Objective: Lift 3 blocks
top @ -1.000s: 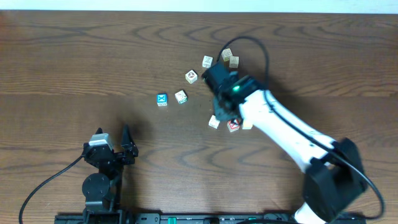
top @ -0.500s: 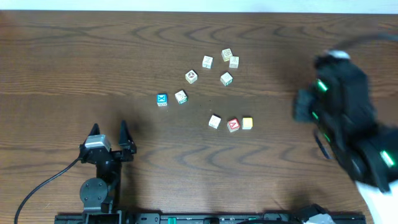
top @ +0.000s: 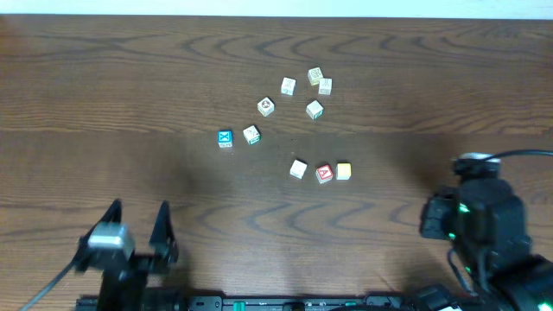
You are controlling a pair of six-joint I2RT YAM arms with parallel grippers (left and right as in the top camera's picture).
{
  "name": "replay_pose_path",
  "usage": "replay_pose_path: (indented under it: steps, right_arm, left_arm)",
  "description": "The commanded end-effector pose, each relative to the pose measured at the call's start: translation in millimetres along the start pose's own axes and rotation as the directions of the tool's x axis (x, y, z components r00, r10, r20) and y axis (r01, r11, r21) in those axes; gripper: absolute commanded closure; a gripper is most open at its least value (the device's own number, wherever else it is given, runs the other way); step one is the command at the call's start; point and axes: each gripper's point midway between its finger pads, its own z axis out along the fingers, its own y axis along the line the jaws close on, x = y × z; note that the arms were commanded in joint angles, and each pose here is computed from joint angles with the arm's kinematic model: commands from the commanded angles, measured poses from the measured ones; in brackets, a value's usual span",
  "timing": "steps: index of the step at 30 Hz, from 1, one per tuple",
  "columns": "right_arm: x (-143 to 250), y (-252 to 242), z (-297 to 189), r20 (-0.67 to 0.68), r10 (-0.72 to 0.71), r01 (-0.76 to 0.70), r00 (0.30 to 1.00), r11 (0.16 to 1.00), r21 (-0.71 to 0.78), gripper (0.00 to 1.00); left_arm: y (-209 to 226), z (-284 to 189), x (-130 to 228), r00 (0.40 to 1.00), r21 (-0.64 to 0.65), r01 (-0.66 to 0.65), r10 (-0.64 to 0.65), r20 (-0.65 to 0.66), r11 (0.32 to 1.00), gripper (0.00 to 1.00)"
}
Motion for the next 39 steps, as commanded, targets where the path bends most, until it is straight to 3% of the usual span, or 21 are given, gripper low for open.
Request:
replay_pose_path:
  steps: [1,8,12,15,21,24,28,30,32,36,39]
  right_arm:
    - [20,16,20,-0.077,0.078,-0.084,0.994,0.994,-0.074,0.94]
    - [28,21,47,-0.070,0.084,-0.090,0.994,0.992,-0.088,0.89]
    - [25,22,50,-0.060,0.074,-0.079,0.995,0.993,-0.089,0.76]
    - [23,25,56,-0.065,0.073,-0.079,0.995,0.993,-0.086,0.75]
    - [21,34,86,-0.122,0.050,-0.058,0.991,0.997,-0.059,0.80]
    - [25,37,107,-0.172,0.026,-0.033,0.985,0.999,-0.038,0.91]
    - [32,40,128,-0.228,0.010,-0.015,0.974,1.000,-0.017,0.99]
    - [34,40,133,-0.241,0.011,-0.013,0.971,1.000,-0.008,0.99]
    - [33,38,136,-0.238,0.015,-0.014,0.971,1.000,0.005,0.99]
    - [27,22,135,-0.217,0.048,-0.038,0.975,0.998,0.050,0.99]
    - [23,12,133,-0.214,0.046,-0.036,0.976,0.998,0.048,0.99]
  left_arm:
    - [-7,-22,-17,0.999,0.020,-0.028,0.028,0.025,0.999,0.25]
    - [-13,-28,-13,1.000,0.054,-0.009,0.009,-0.004,0.998,0.25]
    - [-13,-22,-1,0.998,0.059,0.005,-0.002,-0.055,0.998,0.26]
    - [-9,1,21,0.981,0.038,0.079,-0.071,-0.180,0.996,0.26]
    - [-11,67,79,0.848,0.030,0.172,-0.133,-0.513,0.985,0.26]
    - [-6,97,104,0.772,-0.004,0.188,-0.150,-0.618,0.982,0.25]
    - [-2,127,139,0.675,-0.037,0.203,-0.168,-0.718,0.978,0.26]
    - [-7,136,156,0.624,-0.020,0.239,-0.169,-0.763,0.971,0.25]
    - [-12,140,173,0.568,-0.006,0.264,-0.160,-0.807,0.965,0.17]
    - [-32,141,192,0.519,0.111,0.283,-0.055,-0.853,0.953,0.16]
    - [-47,136,194,0.527,0.206,0.239,0.052,-0.849,0.949,0.27]
